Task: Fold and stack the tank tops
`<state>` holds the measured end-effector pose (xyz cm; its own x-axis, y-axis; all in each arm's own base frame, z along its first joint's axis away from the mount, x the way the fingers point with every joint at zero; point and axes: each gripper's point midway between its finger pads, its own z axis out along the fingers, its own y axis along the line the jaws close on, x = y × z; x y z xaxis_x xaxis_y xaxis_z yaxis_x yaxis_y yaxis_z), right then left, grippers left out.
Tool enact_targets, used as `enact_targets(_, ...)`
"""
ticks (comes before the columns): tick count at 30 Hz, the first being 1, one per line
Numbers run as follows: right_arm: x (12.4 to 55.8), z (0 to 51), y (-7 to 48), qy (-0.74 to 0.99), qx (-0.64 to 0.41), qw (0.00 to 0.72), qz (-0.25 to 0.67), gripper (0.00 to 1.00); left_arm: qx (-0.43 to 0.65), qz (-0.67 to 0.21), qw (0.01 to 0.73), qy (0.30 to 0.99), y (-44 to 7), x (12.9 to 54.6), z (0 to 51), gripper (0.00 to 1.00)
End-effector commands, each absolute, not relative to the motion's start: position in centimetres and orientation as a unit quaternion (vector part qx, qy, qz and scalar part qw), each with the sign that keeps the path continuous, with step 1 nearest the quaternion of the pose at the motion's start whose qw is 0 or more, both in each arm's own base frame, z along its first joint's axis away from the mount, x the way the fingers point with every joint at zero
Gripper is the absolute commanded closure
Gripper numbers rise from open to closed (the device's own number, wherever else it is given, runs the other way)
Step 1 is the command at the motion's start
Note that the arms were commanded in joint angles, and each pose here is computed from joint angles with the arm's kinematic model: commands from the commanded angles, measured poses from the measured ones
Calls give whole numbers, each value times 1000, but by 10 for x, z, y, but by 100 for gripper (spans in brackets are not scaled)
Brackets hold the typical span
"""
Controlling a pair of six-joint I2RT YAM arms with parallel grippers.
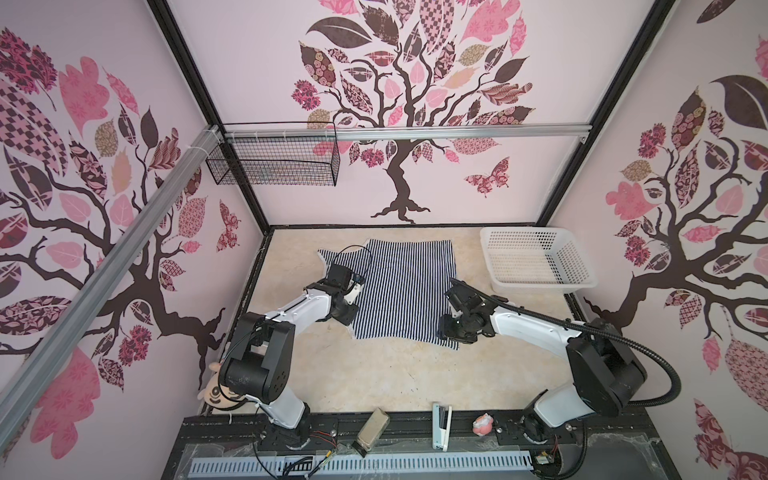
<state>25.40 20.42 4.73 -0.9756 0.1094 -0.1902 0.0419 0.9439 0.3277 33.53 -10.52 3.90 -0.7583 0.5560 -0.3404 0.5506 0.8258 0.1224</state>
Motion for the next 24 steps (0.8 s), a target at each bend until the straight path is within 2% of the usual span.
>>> enact_targets(1,251,48,210,978,41,98,178,43,328,14,178,928,-114,324,25,53)
enact_targets(6,245,31,203,982,45,84,161,43,382,70,185,903,-123,305,16,54)
enact_targets(12,237,17,183,990,43,75,109,43,391,93,175,899,-111,290,15,54)
enact_targets(24,233,10,148,996,37,79,16,43,395,68,180,898,-110,270,29,54)
